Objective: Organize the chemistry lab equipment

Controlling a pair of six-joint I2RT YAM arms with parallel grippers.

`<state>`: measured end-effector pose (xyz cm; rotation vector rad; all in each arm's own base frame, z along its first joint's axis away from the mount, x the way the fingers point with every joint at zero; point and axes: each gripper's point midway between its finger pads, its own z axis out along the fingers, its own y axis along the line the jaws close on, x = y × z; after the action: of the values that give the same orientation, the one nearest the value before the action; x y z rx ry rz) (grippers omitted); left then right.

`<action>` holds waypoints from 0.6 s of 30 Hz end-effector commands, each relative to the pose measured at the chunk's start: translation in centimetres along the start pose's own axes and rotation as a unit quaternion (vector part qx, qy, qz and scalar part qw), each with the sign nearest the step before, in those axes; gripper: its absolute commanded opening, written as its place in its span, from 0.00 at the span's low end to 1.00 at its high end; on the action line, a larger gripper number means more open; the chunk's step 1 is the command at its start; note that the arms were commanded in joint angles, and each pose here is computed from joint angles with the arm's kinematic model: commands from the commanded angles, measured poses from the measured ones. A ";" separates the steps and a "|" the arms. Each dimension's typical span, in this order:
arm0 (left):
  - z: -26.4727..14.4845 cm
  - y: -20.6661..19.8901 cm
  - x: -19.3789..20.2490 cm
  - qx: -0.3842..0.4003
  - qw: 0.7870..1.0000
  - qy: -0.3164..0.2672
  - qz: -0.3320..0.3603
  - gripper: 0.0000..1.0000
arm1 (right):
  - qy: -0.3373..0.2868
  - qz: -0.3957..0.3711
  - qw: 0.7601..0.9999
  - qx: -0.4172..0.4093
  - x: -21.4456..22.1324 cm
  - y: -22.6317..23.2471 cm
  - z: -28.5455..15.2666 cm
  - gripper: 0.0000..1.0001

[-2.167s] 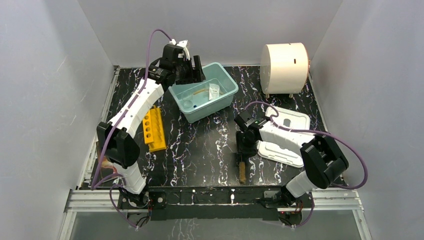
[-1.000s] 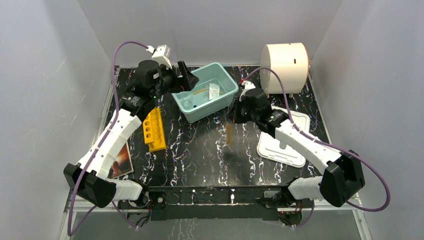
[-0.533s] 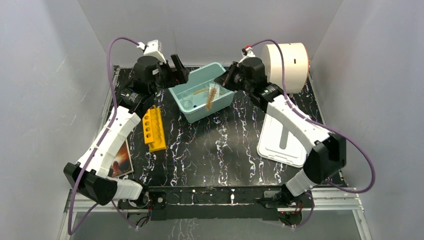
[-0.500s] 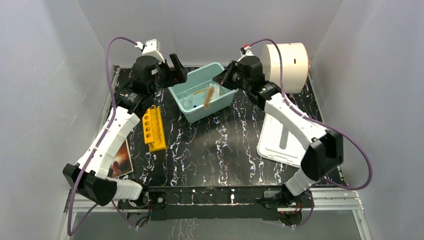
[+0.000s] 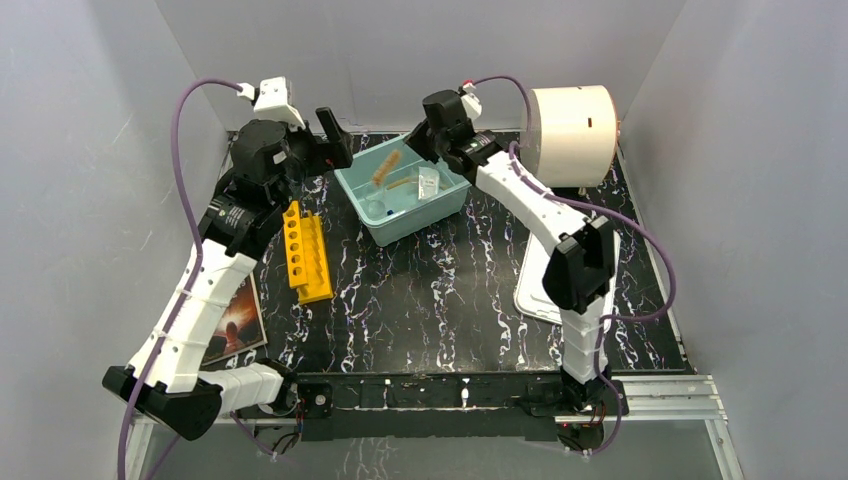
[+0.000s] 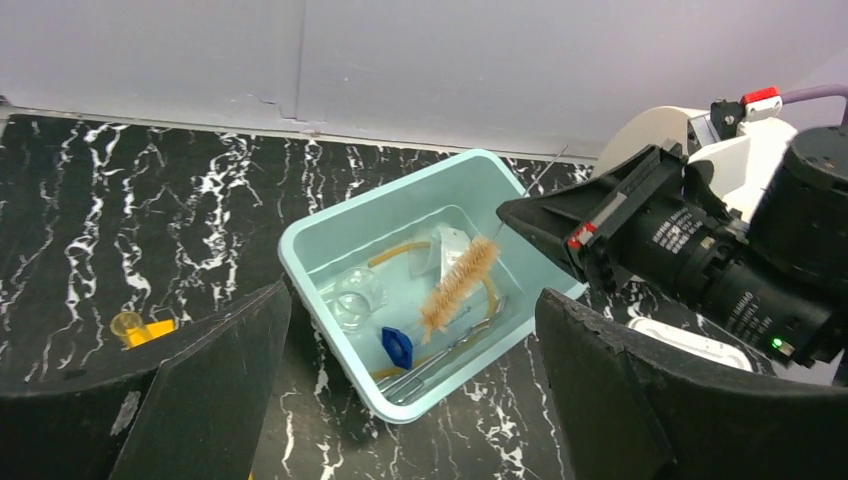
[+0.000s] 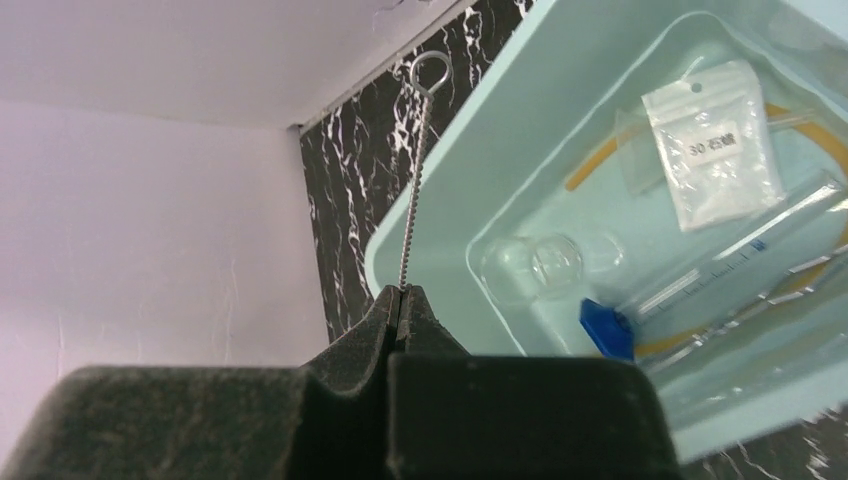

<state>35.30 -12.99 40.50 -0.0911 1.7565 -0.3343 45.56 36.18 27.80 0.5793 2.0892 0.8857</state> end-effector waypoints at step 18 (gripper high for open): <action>-0.5 2.2 1.4 -0.043 0.998 0.013 0.039 0.96 | -0.018 0.032 0.979 0.203 2.9 -8.0 7.1 0.03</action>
<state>34.98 -11.69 38.35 -0.0826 1.8101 -0.2362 49.21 35.84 17.56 0.7962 2.2471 0.5039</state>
